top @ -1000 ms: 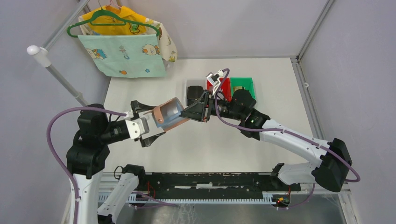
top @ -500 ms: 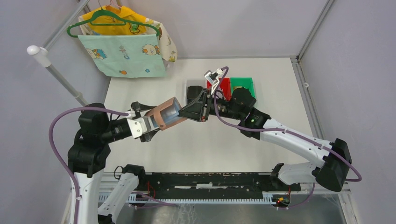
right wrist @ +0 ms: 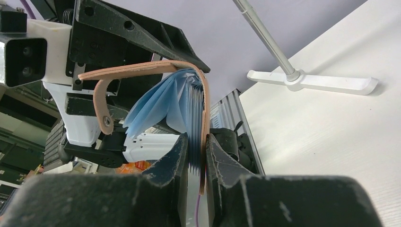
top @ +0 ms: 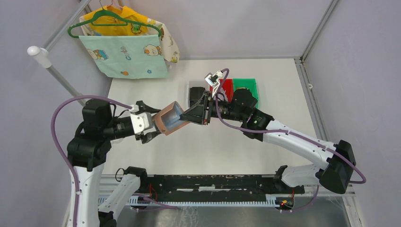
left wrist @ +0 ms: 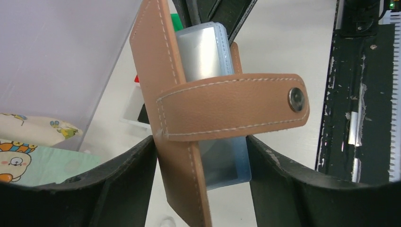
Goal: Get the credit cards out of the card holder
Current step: Remove the credit card from the card holder.
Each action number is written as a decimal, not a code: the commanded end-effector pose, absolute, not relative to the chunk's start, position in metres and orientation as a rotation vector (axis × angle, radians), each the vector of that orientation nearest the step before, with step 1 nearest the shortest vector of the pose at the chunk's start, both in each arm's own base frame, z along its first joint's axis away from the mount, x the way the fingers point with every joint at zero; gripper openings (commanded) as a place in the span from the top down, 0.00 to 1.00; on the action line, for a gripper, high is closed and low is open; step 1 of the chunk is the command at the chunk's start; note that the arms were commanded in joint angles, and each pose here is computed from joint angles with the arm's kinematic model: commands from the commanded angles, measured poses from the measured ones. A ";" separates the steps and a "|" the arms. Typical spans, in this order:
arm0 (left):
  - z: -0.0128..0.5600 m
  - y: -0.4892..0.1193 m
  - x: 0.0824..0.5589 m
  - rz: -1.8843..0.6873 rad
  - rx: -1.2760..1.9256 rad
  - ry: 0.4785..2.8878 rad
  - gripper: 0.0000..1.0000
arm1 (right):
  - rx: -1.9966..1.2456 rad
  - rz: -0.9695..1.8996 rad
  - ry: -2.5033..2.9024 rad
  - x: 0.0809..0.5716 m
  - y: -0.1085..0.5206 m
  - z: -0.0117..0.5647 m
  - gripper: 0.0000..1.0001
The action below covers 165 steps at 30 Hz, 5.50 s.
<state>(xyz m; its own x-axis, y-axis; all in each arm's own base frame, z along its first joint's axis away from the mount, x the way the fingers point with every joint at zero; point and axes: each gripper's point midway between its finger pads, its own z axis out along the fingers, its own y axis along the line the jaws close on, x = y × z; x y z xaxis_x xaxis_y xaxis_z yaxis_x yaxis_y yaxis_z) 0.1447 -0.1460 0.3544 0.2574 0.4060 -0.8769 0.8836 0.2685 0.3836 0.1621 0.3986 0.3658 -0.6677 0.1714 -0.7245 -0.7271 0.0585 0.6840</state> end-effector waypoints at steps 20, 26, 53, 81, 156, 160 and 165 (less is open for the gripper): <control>0.399 -0.134 0.168 -0.323 1.049 1.206 0.70 | -0.600 1.801 1.483 0.149 0.405 0.416 0.87; 0.394 -0.146 0.160 -0.504 1.012 1.289 0.97 | -0.594 1.826 1.428 0.143 0.397 0.420 0.66; 0.419 -0.186 0.103 -1.282 0.935 1.508 0.98 | -0.899 1.702 0.968 0.112 0.355 0.426 0.29; 0.390 -0.182 0.090 -1.237 0.995 1.509 0.07 | -0.635 1.833 0.994 0.134 0.360 0.465 1.00; 0.426 -0.185 0.144 -1.295 0.628 1.600 0.98 | -0.677 1.473 1.125 0.138 0.332 0.379 0.03; 0.427 -0.186 0.144 -1.315 0.627 1.609 0.98 | -0.701 1.486 1.117 0.136 0.335 0.378 0.02; 0.428 -0.187 0.142 -1.330 0.633 1.610 0.98 | -0.718 1.507 1.105 0.132 0.337 0.375 0.02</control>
<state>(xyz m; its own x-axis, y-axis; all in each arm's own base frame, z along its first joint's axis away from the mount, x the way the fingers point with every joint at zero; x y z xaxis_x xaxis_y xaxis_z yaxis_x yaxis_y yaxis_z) 0.1546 -0.1855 0.4052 -0.4646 -0.1508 -0.8726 0.8082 0.3306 -0.4874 0.1390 0.3393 0.3638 -0.2745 0.3715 -0.8869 -0.9478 0.0510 0.3147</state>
